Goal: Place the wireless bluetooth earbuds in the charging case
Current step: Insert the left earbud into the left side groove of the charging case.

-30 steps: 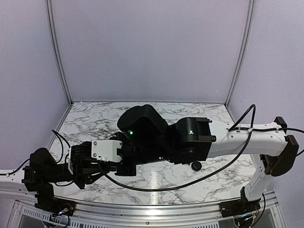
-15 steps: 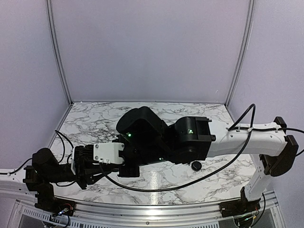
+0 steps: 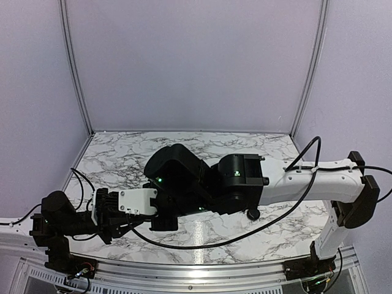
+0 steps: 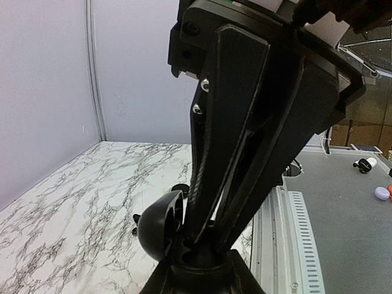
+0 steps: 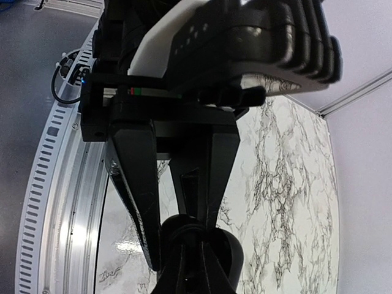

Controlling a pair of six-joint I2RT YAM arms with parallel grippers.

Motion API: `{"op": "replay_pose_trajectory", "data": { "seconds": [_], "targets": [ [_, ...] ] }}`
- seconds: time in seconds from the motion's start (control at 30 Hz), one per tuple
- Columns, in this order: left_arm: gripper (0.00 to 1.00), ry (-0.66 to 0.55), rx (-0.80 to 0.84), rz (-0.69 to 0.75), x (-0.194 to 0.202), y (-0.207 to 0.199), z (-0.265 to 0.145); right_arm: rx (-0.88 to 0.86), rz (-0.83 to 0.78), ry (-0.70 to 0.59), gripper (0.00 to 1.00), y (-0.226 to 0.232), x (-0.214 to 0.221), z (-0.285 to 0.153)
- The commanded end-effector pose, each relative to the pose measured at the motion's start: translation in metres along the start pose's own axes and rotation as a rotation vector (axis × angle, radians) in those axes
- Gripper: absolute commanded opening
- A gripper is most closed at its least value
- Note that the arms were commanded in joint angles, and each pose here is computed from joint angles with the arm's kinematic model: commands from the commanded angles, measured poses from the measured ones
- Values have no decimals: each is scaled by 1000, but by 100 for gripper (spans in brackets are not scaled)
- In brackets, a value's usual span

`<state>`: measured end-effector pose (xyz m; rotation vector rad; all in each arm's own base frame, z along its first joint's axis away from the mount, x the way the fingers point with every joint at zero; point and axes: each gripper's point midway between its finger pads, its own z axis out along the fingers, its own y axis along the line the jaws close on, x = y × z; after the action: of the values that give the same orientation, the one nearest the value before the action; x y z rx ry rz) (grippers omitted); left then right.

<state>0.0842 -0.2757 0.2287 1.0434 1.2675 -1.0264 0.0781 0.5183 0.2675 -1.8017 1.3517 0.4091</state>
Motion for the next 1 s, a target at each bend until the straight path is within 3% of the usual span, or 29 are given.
{"op": "replay_pose_trajectory", "data": {
  "seconds": [0.0, 0.33, 0.77, 0.97],
  "targets": [
    [0, -89, -2, 20, -28, 0, -3, 22, 10, 15, 9, -3, -2, 3],
    [0, -125, -30, 18, -35, 3, -10, 24, 30, 34, 6, -4, 8, 8],
    [0, -150, -44, 20, -40, 5, -14, -73, 74, -43, 3, 13, -1, 16],
    [0, -140, -48, 21, -37, 6, -13, -45, 80, -67, 12, 4, -8, 5]
  ]
}}
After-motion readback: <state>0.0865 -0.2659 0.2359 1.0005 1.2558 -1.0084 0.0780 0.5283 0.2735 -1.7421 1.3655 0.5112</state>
